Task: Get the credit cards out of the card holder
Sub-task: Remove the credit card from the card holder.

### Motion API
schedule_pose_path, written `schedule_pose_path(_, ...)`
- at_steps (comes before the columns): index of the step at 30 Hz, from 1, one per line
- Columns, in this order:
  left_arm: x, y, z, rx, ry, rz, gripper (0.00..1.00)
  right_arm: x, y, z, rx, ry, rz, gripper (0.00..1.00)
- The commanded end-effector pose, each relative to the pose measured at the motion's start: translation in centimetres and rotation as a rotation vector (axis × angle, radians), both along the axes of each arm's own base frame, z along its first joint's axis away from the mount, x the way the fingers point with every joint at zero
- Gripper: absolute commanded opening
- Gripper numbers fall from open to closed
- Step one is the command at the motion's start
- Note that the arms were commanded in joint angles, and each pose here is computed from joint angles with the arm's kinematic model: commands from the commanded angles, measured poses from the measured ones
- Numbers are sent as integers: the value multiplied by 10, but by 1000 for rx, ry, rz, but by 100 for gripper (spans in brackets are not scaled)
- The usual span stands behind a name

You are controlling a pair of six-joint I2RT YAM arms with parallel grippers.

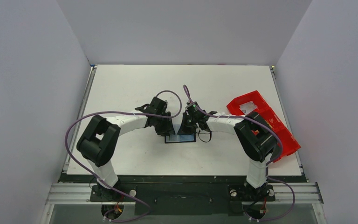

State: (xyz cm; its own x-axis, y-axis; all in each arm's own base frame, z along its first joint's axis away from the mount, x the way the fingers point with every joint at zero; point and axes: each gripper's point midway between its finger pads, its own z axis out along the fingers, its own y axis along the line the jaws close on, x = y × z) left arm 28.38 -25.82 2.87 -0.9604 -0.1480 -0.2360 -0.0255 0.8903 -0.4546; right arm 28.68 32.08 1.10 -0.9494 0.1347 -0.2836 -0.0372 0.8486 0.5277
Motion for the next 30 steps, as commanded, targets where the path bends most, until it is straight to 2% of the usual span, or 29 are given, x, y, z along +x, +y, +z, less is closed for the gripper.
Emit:
schedule_pose_path(1, 11, -11, 2, -31, -39, -25, 34, -27, -38, -68, -207, 97, -21, 0)
schedule_pose_path(7, 11, -13, -4, -33, -26, -28, 30, -27, -38, -68, -206, 99, -22, 0)
schedule_pose_path(11, 11, -13, -3, -33, -26, -24, 19, -27, -38, -67, -204, 96, -21, 0)
schedule_pose_path(16, 11, -10, -4, -18, -23, -15, 0, -22, -33, -54, -181, 66, -19, 0)
schedule_pose_path(18, 12, -9, -5, -12, -23, -9, 0, -18, -31, -43, -166, 44, -23, 1)
schedule_pose_path(25, 14, -4, -1, 3, -38, 10, 0, -4, -25, 6, -118, -44, -44, 35)
schedule_pose_path(30, 14, -4, -2, -7, -35, 13, 0, 4, -42, 27, -184, -81, -109, 49)
